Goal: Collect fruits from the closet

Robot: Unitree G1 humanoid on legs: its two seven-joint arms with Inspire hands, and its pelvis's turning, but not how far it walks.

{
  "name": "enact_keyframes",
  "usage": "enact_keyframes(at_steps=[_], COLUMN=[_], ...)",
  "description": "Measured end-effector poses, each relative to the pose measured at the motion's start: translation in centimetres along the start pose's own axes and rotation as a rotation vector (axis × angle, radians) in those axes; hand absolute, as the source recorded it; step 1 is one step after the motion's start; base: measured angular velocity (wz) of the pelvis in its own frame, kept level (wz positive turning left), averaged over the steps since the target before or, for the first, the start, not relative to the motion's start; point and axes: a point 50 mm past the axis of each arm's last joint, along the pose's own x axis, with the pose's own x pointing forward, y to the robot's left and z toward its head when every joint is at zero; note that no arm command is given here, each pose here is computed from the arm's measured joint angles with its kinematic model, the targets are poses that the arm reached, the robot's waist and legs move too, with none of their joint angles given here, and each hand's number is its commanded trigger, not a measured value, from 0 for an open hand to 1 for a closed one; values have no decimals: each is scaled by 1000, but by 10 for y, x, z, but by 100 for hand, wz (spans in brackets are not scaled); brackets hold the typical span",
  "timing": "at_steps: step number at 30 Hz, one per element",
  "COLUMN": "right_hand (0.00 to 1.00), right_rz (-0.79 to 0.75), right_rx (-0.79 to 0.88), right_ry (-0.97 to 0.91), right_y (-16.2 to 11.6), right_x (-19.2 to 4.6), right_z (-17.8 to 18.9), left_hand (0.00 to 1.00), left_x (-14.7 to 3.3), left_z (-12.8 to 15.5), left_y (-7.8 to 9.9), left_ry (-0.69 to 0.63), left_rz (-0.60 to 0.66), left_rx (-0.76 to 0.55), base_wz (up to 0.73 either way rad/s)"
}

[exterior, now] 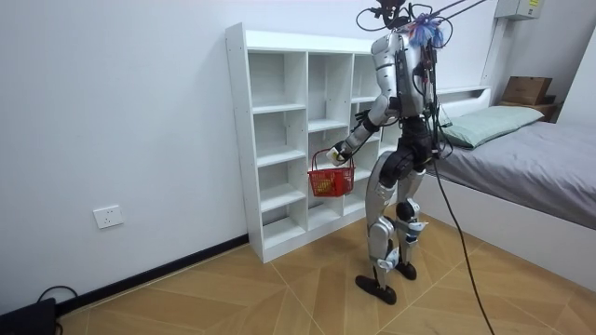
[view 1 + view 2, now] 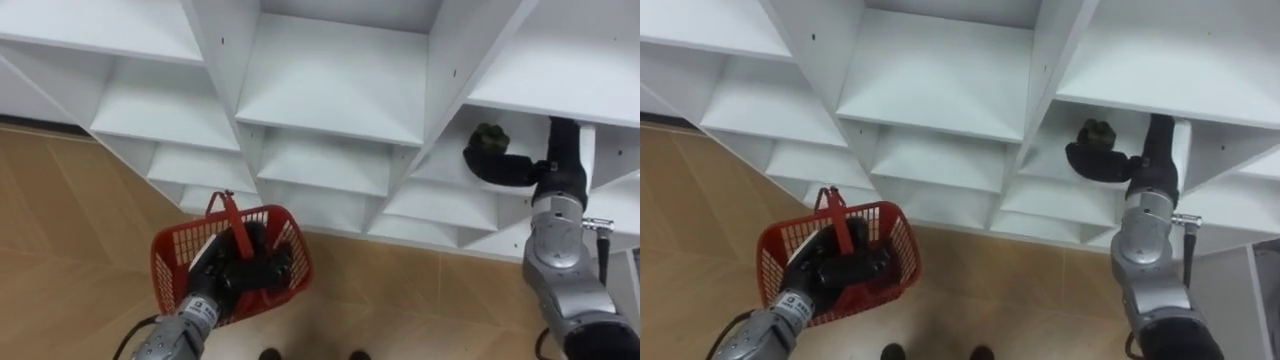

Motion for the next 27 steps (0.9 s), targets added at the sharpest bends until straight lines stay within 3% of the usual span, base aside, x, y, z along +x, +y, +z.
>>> enact_keyframes(at_steps=[27], right_hand=[0], right_rz=[62], right_rx=[-106], right_ry=[83], right_y=[1], right_x=[8], right_z=[-15], left_hand=[100], left_x=[7], left_z=[5], left_y=[3], left_ry=[24], left_rz=[-20], left_rx=[53], base_wz=[1])
